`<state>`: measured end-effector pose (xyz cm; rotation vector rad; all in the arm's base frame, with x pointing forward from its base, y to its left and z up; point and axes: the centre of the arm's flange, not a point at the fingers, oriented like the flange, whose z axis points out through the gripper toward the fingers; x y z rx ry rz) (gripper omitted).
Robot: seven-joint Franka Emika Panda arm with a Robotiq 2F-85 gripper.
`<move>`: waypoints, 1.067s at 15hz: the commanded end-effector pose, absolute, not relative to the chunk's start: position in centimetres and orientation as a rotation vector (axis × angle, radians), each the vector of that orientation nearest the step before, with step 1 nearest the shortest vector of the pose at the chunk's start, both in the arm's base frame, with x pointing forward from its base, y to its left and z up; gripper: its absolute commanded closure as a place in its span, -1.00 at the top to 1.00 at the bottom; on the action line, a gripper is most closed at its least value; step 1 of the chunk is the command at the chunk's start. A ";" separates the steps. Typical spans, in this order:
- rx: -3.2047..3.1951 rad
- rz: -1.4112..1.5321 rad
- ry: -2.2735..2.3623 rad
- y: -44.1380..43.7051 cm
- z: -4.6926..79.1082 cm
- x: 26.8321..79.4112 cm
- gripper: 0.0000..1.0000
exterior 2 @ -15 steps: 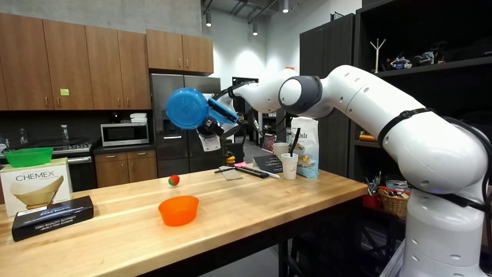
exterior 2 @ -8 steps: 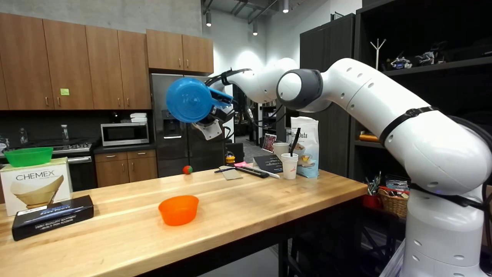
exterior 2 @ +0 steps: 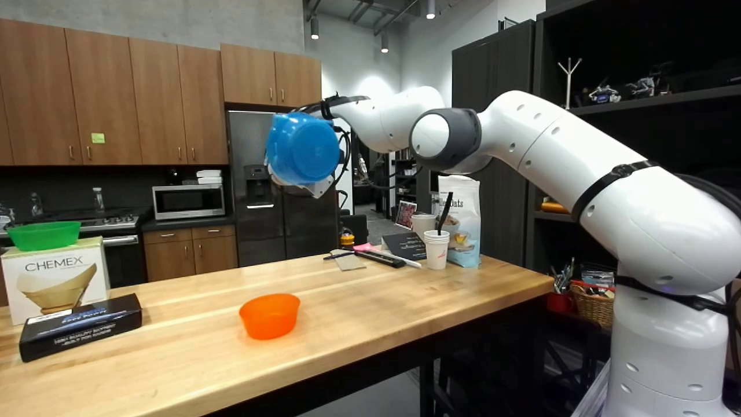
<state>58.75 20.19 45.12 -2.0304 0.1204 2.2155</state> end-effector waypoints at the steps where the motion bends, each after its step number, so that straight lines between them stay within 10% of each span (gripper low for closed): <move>1: -2.176 2.335 0.161 16.4 47.9 63.0 -0.98; 16: -2.286 2.033 0.306 14.4 46.5 60.9 -0.93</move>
